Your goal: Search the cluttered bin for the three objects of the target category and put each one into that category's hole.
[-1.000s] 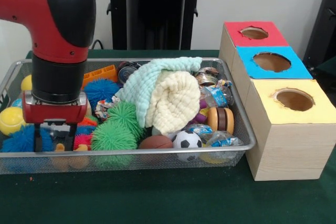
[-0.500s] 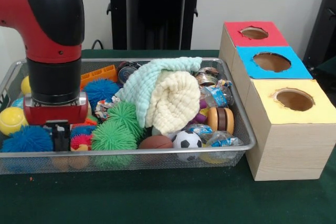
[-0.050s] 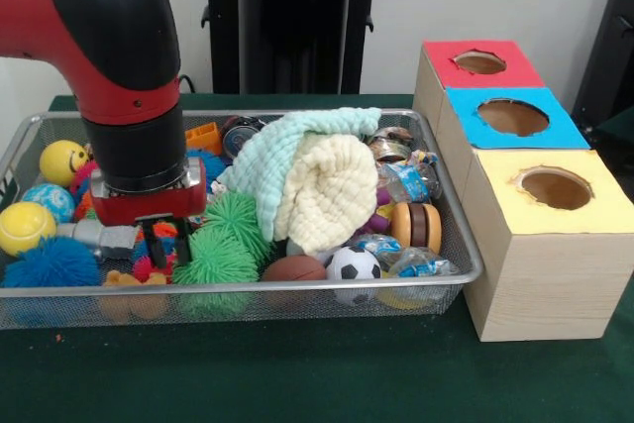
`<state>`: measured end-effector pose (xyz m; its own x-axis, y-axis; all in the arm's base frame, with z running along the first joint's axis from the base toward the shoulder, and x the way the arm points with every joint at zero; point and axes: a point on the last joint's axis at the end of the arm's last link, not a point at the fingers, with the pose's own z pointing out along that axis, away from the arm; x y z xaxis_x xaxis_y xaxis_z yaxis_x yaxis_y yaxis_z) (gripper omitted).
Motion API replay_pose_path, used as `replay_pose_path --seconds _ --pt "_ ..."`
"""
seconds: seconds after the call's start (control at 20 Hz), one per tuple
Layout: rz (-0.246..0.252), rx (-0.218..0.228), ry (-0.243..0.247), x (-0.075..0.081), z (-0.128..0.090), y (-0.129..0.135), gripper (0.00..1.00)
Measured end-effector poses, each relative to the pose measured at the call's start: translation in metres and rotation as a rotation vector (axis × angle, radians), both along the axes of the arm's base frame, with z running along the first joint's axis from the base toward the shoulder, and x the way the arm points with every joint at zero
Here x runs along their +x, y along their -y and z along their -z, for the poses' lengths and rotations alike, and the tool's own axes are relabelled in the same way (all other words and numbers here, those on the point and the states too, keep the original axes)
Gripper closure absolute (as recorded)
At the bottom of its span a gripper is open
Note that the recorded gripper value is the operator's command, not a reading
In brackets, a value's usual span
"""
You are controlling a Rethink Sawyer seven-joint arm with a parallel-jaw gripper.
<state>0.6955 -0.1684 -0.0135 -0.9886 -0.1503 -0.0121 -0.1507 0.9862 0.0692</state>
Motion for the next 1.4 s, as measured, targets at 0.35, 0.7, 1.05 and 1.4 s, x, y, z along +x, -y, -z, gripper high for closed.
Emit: replay_pose_path --seconds 0.35,0.7,1.05,1.4 --pt "-0.048 -0.024 -0.003 0.003 -0.001 -0.017 0.00" --pt "-0.139 -0.116 0.065 0.016 -0.019 -0.022 0.00" --pt "-0.172 -0.175 0.122 0.032 -0.044 -0.015 0.00" --pt "-0.123 -0.145 0.137 0.038 -0.047 -0.009 0.00"
